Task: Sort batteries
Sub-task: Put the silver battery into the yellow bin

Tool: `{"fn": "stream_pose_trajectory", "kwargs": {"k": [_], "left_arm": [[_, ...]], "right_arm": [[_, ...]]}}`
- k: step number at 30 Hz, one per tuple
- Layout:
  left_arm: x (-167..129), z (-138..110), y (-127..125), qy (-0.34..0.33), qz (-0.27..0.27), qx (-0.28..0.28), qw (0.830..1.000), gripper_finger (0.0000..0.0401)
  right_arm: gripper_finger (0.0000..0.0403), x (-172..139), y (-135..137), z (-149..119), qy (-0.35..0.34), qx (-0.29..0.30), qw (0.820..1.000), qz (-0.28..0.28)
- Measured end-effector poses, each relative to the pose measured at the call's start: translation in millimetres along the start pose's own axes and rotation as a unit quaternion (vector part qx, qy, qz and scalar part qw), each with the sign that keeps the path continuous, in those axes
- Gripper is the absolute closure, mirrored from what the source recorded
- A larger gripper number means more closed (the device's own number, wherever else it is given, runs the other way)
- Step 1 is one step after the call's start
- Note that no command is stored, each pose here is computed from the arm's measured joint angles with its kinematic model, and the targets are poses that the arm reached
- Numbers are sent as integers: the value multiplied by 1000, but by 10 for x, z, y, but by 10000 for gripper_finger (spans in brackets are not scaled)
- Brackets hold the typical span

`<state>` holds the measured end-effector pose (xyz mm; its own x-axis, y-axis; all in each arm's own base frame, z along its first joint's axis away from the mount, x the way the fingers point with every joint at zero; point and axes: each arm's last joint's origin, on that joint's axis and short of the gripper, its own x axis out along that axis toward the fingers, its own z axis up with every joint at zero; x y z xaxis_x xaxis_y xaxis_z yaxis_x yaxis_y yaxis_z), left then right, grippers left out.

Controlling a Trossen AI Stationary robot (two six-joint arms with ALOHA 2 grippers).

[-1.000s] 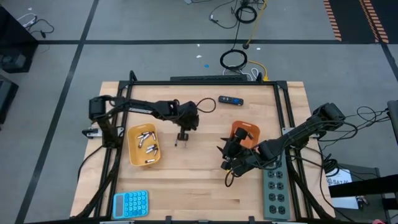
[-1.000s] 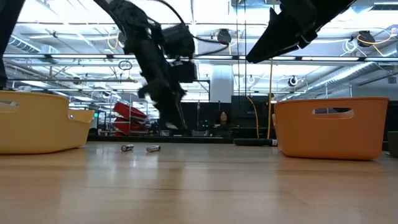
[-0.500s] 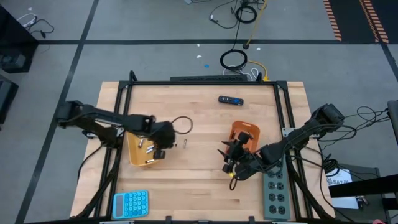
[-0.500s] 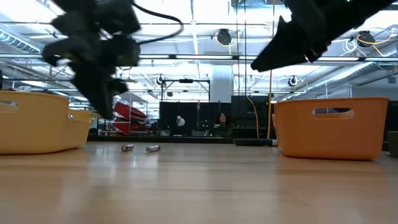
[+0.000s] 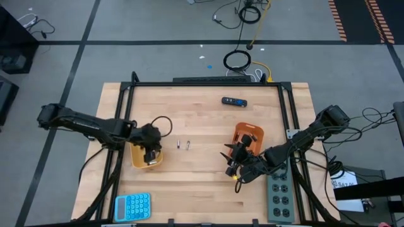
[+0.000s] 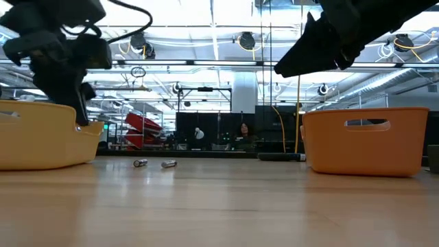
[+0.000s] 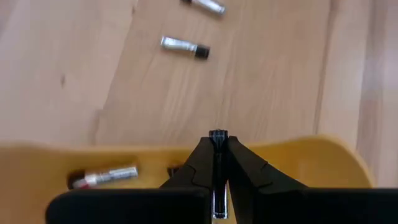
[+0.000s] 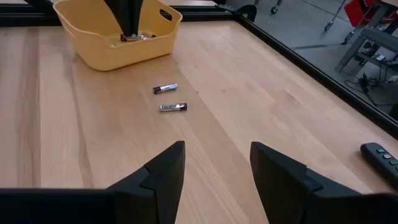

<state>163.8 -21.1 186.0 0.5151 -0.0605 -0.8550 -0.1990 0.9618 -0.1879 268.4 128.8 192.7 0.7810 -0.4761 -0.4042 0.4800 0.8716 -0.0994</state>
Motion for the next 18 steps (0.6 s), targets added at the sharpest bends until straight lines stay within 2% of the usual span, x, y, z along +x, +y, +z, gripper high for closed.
{"fn": "stream_pose_trajectory", "kwargs": {"k": [3, 7, 12, 18], "left_arm": [[56, -47, 12, -9, -1, -30, 1000, 370], [79, -59, 25, -9, 15, -78, 997, 328], [76, -110, 45, 11, 37, -90, 995, 311], [76, -108, 44, 9, 37, -98, 994, 308]], "right_arm": [[229, -1, 2, -1, 2, 0, 1000, 4], [229, -1, 6, -1, 5, -5, 1000, 10], [229, -1, 7, 1, 4, -9, 1000, 11], [229, -1, 6, -2, 5, -11, 1000, 10]]}}
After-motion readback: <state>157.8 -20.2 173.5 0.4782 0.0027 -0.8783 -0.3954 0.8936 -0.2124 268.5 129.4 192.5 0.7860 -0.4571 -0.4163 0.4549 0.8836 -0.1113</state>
